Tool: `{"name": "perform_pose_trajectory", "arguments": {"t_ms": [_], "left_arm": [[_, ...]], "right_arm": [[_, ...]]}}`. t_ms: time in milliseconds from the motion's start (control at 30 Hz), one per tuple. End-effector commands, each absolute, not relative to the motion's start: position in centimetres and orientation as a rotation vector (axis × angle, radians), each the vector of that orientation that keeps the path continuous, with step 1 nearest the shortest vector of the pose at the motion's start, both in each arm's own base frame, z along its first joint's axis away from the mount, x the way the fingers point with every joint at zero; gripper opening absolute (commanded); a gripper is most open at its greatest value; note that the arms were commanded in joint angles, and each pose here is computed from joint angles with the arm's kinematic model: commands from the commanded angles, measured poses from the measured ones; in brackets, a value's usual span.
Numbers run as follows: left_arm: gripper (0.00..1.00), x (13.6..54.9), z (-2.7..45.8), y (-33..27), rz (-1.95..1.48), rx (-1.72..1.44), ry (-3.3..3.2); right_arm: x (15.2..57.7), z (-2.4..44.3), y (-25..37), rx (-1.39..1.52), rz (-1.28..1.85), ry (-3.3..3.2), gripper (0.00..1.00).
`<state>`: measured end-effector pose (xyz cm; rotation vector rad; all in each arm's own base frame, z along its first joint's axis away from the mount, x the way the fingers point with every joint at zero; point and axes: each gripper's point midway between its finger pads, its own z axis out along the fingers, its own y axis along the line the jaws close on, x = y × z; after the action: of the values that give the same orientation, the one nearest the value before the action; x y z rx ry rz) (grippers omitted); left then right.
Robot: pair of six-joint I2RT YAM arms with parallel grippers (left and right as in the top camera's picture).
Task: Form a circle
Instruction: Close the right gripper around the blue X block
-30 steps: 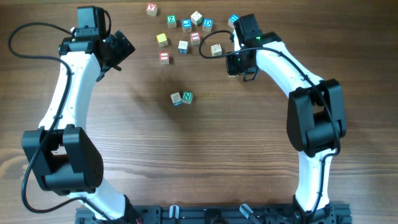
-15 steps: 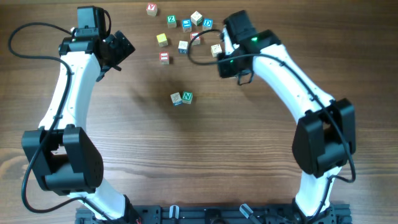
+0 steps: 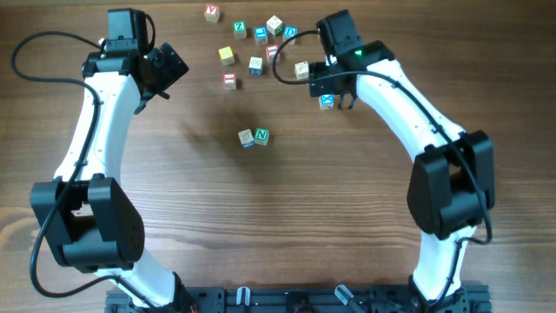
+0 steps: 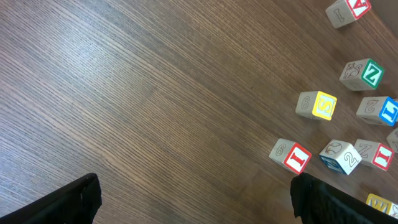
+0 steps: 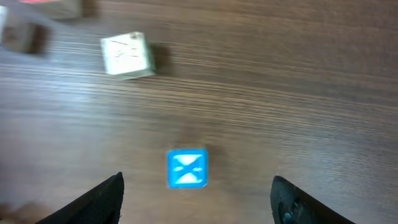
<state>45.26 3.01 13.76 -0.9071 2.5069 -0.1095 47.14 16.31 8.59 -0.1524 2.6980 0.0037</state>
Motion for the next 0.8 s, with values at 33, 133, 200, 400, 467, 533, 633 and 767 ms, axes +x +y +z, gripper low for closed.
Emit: {"name": "perform_pose_trajectory", "arguments": {"t_ms": [33,133,200,400,467,533,633,767], "left_arm": [[1.00,45.5,14.4,3.5,-0.093,-0.892,2.490],[1.00,45.5,14.4,3.4,-0.093,-0.892,2.490],[1.00,45.5,14.4,3.5,-0.093,-0.892,2.490],[1.00,45.5,14.4,3.4,-0.093,-0.892,2.490],[1.00,45.5,14.4,3.5,-0.093,-0.892,2.490],[1.00,45.5,14.4,3.5,-0.093,-0.892,2.490],[1.00,45.5,14.4,3.5,-0.093,-0.892,2.490],[1.00,45.5,14.4,3.5,-0.093,-0.892,2.490]], "right_arm": [[47.0,2.5,15.9,-0.204,-0.069,2.789,0.75],[46.4,1.1,17.0,-0.224,0.015,2.832,0.71],[46.4,0.9,17.5,-0.229,0.049,2.835,0.63],[46.9,1.0,17.5,-0.224,0.050,2.811,0.51],[47.0,1.1,17.6,-0.225,0.047,2.809,0.48],[47.1,1.4,17.6,-0.222,0.050,2.803,0.48],[47.2,2.3,17.7,-0.220,0.057,2.788,0.49],[47.5,3.2,17.8,-0.216,0.066,2.766,0.49]]}}
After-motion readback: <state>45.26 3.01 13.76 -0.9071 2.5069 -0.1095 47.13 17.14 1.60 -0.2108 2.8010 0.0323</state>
